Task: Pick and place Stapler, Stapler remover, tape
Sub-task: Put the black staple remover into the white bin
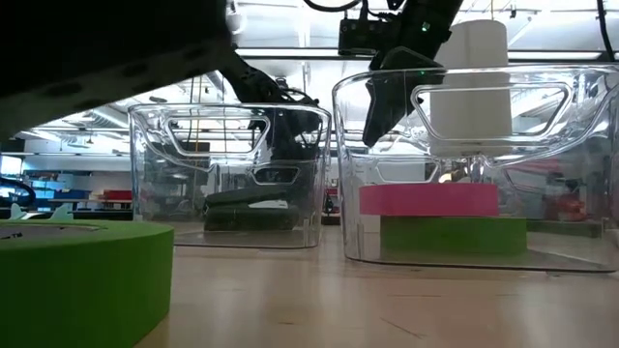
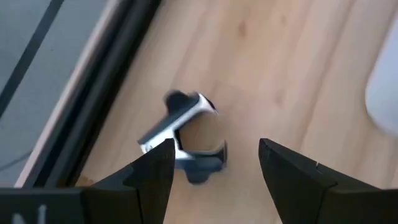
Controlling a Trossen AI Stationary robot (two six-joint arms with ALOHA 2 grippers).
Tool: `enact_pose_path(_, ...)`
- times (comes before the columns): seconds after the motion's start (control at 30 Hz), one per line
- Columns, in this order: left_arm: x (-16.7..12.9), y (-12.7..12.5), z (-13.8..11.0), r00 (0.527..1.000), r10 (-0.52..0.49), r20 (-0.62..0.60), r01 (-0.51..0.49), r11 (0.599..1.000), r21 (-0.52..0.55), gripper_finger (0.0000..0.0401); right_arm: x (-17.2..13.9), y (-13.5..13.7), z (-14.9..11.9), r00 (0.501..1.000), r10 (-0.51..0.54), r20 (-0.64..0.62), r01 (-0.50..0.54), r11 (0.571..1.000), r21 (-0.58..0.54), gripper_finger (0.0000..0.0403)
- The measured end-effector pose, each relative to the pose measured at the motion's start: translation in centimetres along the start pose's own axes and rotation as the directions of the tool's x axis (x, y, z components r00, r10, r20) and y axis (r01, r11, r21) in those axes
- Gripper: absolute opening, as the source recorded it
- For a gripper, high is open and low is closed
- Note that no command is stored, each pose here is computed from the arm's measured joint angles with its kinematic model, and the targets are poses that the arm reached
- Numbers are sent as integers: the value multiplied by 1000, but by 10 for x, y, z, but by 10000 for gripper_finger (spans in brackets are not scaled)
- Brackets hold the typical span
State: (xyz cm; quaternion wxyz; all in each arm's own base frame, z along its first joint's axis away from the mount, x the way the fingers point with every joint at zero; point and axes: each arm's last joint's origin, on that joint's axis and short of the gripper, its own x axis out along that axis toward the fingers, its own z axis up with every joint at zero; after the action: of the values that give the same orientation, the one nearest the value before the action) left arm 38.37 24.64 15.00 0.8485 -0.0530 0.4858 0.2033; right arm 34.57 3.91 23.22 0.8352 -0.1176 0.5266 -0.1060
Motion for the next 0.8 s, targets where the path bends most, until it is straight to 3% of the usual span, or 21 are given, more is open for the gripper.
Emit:
enact_pose_path(0.27,5,15,-16,992,-75,-100,75,997,-5,217,0,1,0,1000,26,2,-26,1000,2,162)
enact_pose_path(0.47,4,7,-13,992,-101,-82,111,986,124,181,0,1,3,999,28,28,-28,1000,8,162)
enact_pose_path(0.67,3,-3,-10,994,11,-111,11,982,191,164,0,1,3,999,27,25,-27,1000,5,162)
enact_pose_path(0.8,-10,-3,-4,972,109,-208,-62,974,220,168,0,1,2,999,27,21,-27,1000,4,162)
